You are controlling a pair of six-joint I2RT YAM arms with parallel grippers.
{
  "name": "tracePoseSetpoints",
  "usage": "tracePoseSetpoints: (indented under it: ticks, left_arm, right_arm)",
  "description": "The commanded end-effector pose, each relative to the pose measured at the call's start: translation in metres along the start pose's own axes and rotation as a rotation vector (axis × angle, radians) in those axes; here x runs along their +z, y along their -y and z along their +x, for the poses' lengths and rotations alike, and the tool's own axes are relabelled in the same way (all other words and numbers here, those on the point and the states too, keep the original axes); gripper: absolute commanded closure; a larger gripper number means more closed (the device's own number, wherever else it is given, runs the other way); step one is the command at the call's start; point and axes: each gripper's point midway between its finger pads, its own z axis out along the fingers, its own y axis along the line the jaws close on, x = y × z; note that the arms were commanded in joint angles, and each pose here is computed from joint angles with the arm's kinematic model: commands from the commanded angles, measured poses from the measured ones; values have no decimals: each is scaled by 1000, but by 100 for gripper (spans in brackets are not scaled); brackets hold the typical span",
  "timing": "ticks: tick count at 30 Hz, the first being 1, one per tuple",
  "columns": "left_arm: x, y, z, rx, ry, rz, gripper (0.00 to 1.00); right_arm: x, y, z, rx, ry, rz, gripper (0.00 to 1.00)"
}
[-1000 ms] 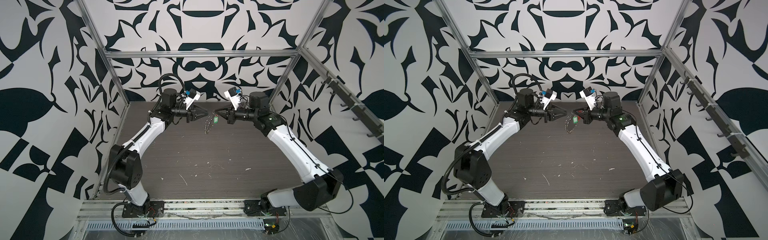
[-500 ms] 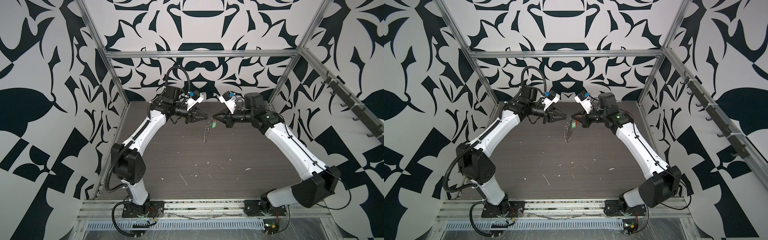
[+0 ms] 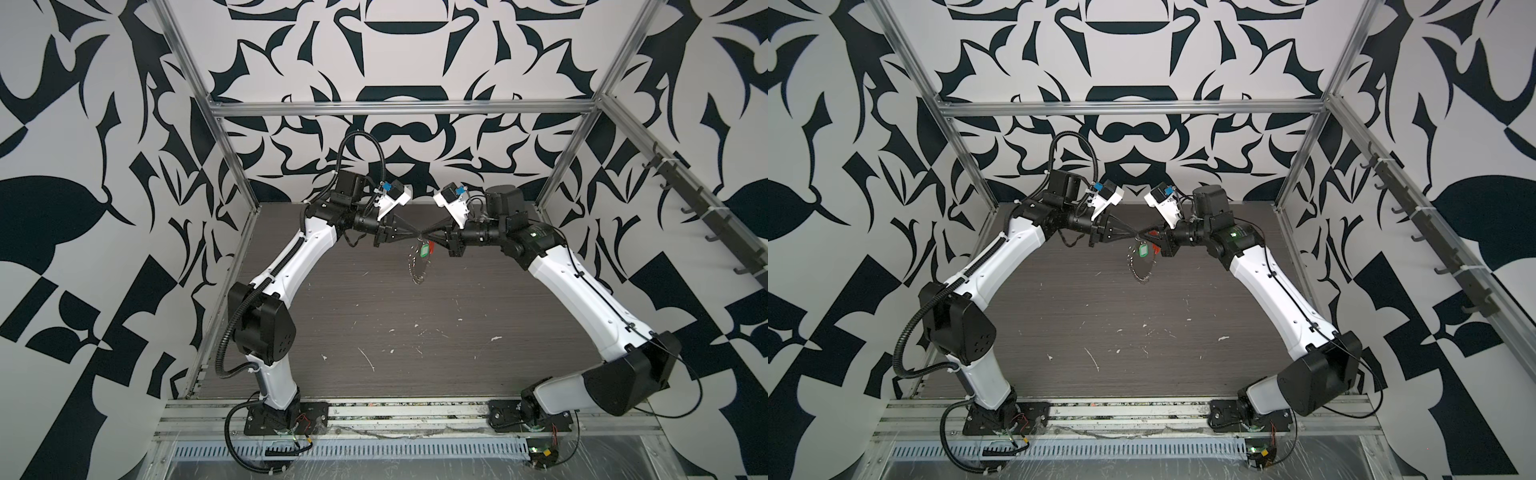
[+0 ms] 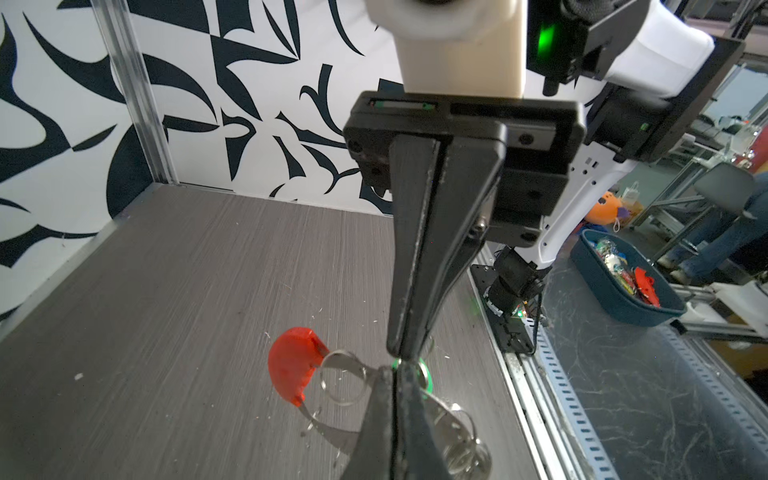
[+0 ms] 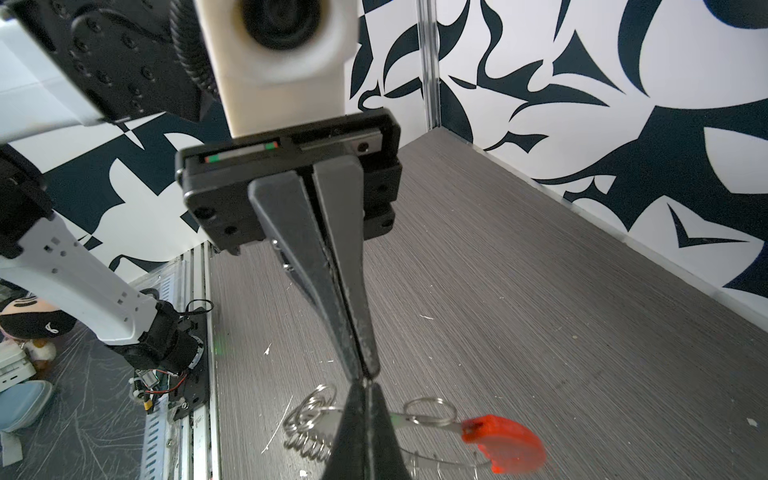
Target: Put the keys on the keyring
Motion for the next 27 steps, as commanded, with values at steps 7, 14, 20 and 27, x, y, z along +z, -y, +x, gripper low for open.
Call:
tracePoseSetpoints:
  ticks: [7,14,20,27]
  left_arm:
    - [3,5,3,-42,1,43,83]
    - [2,6,3,-45,4,50,88]
    - [3,5,2,-42,6,52,100]
    - [-3,2,-11,-26,65,60,100]
  right_arm:
    - [-12,-15,-36,-72,104,-20,100]
    - [-11,-15,-37,-67,109,-25,100]
    - [-8,-16,-34,-57,103,-33,100]
    - [-22,3,-40,-1,185,99,95]
